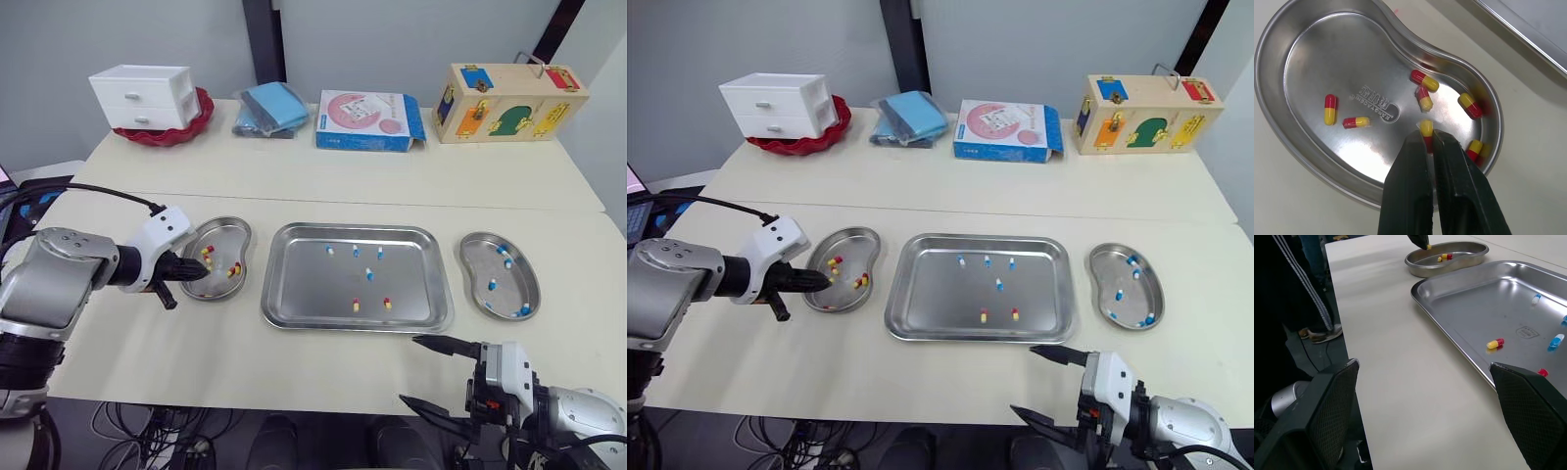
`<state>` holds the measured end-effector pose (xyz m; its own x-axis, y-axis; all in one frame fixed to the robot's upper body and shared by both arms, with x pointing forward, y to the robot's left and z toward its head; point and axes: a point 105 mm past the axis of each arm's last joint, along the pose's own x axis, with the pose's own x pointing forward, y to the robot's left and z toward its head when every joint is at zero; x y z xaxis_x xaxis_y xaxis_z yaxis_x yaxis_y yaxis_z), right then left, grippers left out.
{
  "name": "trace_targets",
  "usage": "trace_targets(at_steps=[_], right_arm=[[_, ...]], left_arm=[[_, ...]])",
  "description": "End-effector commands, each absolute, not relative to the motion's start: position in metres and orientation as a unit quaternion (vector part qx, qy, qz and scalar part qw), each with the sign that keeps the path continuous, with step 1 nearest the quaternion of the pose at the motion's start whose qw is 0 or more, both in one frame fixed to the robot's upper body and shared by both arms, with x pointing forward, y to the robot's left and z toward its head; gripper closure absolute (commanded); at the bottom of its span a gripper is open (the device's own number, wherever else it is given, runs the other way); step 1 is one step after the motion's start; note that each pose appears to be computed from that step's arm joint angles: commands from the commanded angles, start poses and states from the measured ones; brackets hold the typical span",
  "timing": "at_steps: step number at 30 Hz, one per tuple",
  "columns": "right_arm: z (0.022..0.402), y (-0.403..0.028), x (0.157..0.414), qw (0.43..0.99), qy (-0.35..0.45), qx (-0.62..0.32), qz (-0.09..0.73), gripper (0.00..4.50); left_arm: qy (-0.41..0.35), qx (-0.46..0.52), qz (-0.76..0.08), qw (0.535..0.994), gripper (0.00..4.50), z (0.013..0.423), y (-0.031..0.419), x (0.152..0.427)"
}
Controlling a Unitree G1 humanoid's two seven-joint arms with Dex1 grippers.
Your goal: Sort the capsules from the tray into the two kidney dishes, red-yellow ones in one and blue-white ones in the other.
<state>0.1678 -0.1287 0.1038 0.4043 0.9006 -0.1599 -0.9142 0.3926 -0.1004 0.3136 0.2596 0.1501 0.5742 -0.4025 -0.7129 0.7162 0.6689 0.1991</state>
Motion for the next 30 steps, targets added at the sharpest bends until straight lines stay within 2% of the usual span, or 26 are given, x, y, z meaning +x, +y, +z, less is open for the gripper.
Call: trace_targets(at_steps=[1, 6, 11, 20, 21, 30], right_arm=[[0.1143, -0.1298, 0.1717, 0.841, 0.009, -0.086, 0.534, 0.0], [0.1137, -0.1299, 0.1715, 0.841, 0.008, -0.087, 0.534, 0.0], [0.1129, -0.1301, 0.1711, 0.841, 0.007, -0.086, 0.534, 0.0], [0.1132, -0.1299, 0.1721, 0.841, 0.004, -0.087, 0.534, 0.0], [0.1131, -0.1298, 0.1721, 0.841, 0.004, -0.087, 0.534, 0.0], [0.1136, -0.129, 0.1717, 0.839, 0.002, -0.086, 0.537, 0.0]], left_arm=[[0.305, 0.254, -0.326, 0.858, 4.47, 0.1594, 0.2575, 0.3188], [0.309, 0.258, -0.33, 0.854, 4.47, 0.1568, 0.2583, 0.3191], [0.31, 0.26, -0.332, 0.852, 3.06, 0.1568, 0.259, 0.3198], [0.313, 0.263, -0.331, 0.851, 0.15, 0.1558, 0.2615, 0.3201], [0.313, 0.263, -0.331, 0.851, 0.02, 0.1558, 0.2614, 0.3204], [0.314, 0.262, -0.334, 0.85, 0.02, 0.1554, 0.2617, 0.321]])
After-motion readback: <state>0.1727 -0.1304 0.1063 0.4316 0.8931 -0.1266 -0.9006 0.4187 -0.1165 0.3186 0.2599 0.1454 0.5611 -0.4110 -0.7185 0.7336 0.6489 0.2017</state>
